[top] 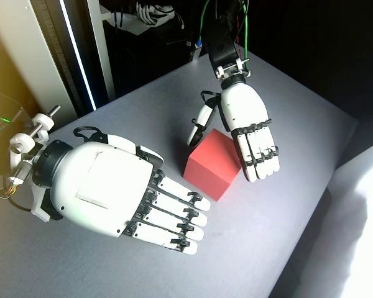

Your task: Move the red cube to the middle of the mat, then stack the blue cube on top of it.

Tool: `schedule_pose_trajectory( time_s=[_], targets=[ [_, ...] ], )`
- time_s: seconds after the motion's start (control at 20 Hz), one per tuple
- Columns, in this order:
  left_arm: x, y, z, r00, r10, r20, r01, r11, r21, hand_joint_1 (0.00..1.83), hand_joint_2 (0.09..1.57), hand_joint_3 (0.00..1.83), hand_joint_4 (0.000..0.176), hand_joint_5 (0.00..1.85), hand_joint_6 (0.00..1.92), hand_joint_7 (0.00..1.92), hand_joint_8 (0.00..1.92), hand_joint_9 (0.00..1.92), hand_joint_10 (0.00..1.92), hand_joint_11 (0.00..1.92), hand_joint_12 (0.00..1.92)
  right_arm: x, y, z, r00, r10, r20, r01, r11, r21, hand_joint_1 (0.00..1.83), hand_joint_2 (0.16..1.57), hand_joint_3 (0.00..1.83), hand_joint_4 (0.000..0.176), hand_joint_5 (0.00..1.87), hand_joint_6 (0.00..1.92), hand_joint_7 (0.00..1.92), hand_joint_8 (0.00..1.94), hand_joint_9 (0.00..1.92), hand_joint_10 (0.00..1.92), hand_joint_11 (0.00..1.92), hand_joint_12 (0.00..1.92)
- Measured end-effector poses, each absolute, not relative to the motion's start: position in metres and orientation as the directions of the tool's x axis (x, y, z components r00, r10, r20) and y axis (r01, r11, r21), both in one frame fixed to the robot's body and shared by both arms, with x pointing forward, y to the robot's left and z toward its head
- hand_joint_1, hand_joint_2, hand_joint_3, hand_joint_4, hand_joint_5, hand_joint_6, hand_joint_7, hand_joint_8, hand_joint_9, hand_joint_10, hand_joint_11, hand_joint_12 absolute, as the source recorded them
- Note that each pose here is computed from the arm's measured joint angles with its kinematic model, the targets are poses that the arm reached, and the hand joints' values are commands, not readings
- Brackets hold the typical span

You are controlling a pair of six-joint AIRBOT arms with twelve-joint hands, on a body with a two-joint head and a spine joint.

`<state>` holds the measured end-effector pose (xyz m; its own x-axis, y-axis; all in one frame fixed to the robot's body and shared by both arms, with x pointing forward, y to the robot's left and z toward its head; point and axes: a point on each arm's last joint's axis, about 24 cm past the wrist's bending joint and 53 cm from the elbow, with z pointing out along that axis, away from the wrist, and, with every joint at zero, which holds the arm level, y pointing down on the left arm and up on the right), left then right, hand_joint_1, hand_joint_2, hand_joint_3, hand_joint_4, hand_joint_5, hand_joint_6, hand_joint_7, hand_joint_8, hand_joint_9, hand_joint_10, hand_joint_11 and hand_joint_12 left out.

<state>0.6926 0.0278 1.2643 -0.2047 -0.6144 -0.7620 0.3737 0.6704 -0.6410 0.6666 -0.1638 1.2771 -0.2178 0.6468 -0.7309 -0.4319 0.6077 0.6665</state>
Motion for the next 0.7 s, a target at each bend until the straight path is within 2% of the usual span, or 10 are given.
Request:
schedule_pose_trajectory(
  time_s=[0.05,0.25,0.55,0.6,0.7],
  targets=[
    [0.692,0.031,1.264,-0.208,-0.616,-0.760,0.368,0.670,-0.644,0.59,0.78,0.00,0.000,0.00,0.00,0.00,0.00,0.00,0.00,0.00,0.00,0.669,-0.163,1.274,-0.222,0.652,-0.725,-0.423,0.605,0.674,0.37,1.17,0.00,0.000,0.25,0.01,0.24,0.01,0.22,0.01,0.00,0.55],
    [0.693,0.046,1.266,-0.225,-0.593,-0.773,0.356,0.689,-0.632,0.58,0.76,0.00,0.000,0.00,0.00,0.00,0.00,0.00,0.00,0.00,0.00,0.680,-0.166,1.262,-0.235,0.693,-0.681,-0.365,0.586,0.723,0.37,1.18,0.00,0.000,0.27,0.01,0.26,0.00,0.22,0.01,0.00,0.57],
    [0.692,0.070,1.280,-0.259,-0.551,-0.793,0.377,0.699,-0.608,0.52,0.75,0.00,0.000,0.00,0.00,0.00,0.00,0.00,0.00,0.00,0.00,0.686,-0.154,1.252,-0.264,0.724,-0.637,-0.333,0.551,0.765,0.34,1.19,0.00,0.000,0.22,0.00,0.22,0.00,0.19,0.00,0.00,0.46],
    [0.691,0.075,1.279,-0.272,-0.536,-0.800,0.385,0.701,-0.600,0.52,0.73,0.00,0.000,0.00,0.00,0.00,0.00,0.00,0.00,0.00,0.00,0.691,-0.154,1.249,-0.265,0.732,-0.628,-0.323,0.547,0.773,0.35,1.18,0.00,0.000,0.21,0.00,0.21,0.00,0.18,0.00,0.00,0.42],
    [0.688,0.079,1.283,-0.297,-0.487,-0.821,0.429,0.700,-0.570,0.49,0.73,0.00,0.000,0.00,0.00,0.00,0.00,0.00,0.00,0.00,0.00,0.695,-0.157,1.243,-0.276,0.761,-0.587,-0.278,0.521,0.807,0.53,1.10,0.00,0.000,0.20,0.00,0.19,0.00,0.17,0.00,0.00,0.44]
  ],
)
